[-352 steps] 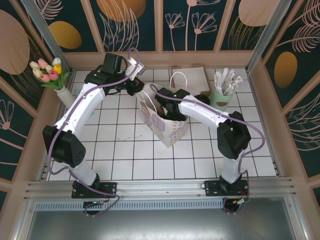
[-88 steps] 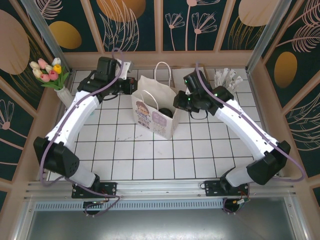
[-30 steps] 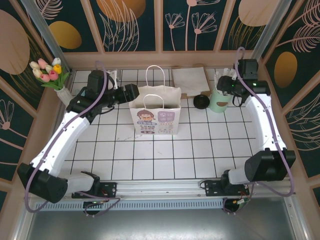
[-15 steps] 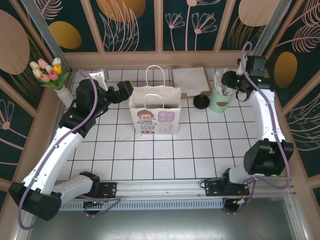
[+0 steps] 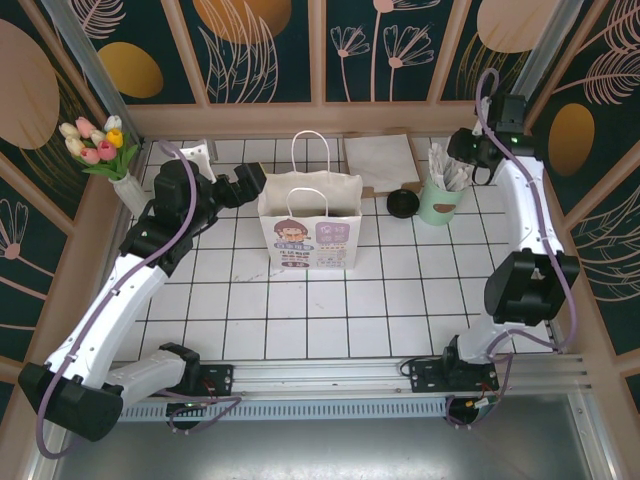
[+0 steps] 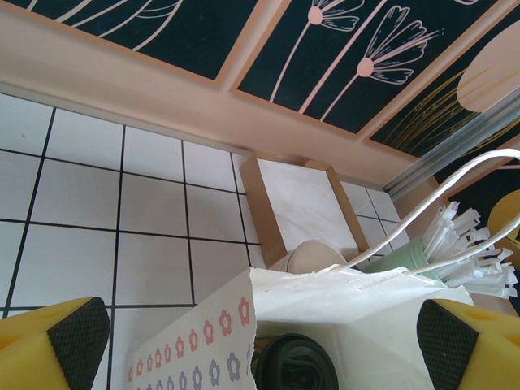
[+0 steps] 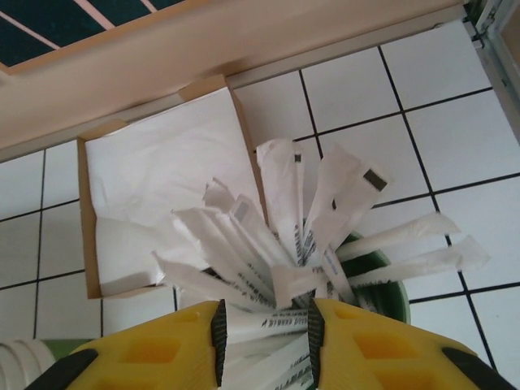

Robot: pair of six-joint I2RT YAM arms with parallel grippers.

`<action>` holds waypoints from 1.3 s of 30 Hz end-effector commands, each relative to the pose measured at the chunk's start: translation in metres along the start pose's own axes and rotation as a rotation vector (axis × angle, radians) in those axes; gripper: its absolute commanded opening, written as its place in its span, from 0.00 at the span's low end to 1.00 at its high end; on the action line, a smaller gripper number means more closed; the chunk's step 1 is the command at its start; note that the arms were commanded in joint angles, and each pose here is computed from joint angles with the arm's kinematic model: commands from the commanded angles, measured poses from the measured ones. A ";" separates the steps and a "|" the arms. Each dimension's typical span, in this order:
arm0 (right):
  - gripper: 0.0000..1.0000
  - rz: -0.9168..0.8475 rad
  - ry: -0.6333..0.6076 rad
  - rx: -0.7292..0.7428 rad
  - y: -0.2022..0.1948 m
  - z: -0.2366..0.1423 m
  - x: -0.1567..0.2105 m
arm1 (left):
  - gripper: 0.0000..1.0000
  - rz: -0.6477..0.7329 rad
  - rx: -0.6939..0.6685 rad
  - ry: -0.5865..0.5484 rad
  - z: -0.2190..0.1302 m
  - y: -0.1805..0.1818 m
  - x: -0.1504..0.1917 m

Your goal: Pack the takeout coffee

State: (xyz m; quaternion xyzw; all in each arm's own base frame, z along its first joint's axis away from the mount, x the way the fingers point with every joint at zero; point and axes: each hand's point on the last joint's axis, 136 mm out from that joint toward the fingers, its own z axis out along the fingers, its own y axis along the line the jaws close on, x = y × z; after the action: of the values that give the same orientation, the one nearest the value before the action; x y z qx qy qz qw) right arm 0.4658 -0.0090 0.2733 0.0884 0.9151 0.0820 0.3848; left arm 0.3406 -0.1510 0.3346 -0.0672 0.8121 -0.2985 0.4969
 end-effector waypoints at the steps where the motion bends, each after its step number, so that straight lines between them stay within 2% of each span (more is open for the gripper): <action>1: 0.34 -0.047 0.026 0.054 -0.002 0.008 -0.002 | 0.98 -0.011 0.011 -0.034 -0.001 -0.002 -0.006; 10: 0.29 -0.103 0.062 0.150 -0.004 0.027 -0.003 | 0.98 -0.003 0.001 -0.032 -0.002 0.000 -0.005; 16: 0.19 -0.114 0.076 0.195 -0.011 0.034 0.000 | 0.98 0.000 -0.001 -0.043 -0.005 0.000 -0.007; 19: 0.08 -0.123 0.052 0.203 -0.008 0.029 -0.006 | 0.98 0.004 0.002 -0.053 -0.007 -0.001 -0.011; 24: 0.00 -0.165 -0.045 0.231 0.003 -0.001 -0.029 | 0.98 0.007 0.015 -0.053 -0.007 -0.004 -0.012; 30: 0.00 -0.214 -0.139 0.205 0.031 -0.048 -0.045 | 0.98 -0.003 0.012 -0.045 -0.005 -0.002 -0.008; 36: 0.00 -0.243 -0.254 0.068 0.085 -0.119 -0.051 | 0.98 -0.071 -0.160 -0.067 -0.002 0.030 -0.008; 39: 0.00 -0.241 -0.320 -0.058 0.107 -0.164 -0.054 | 0.98 -0.106 -0.275 -0.095 -0.002 0.051 -0.009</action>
State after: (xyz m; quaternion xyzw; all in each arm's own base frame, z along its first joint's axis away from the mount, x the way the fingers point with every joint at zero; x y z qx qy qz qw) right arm 0.4293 0.0647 0.4006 -0.0124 0.8680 0.0088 0.4964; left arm 0.3482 -0.1272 0.3241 -0.1332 0.8146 -0.2538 0.5043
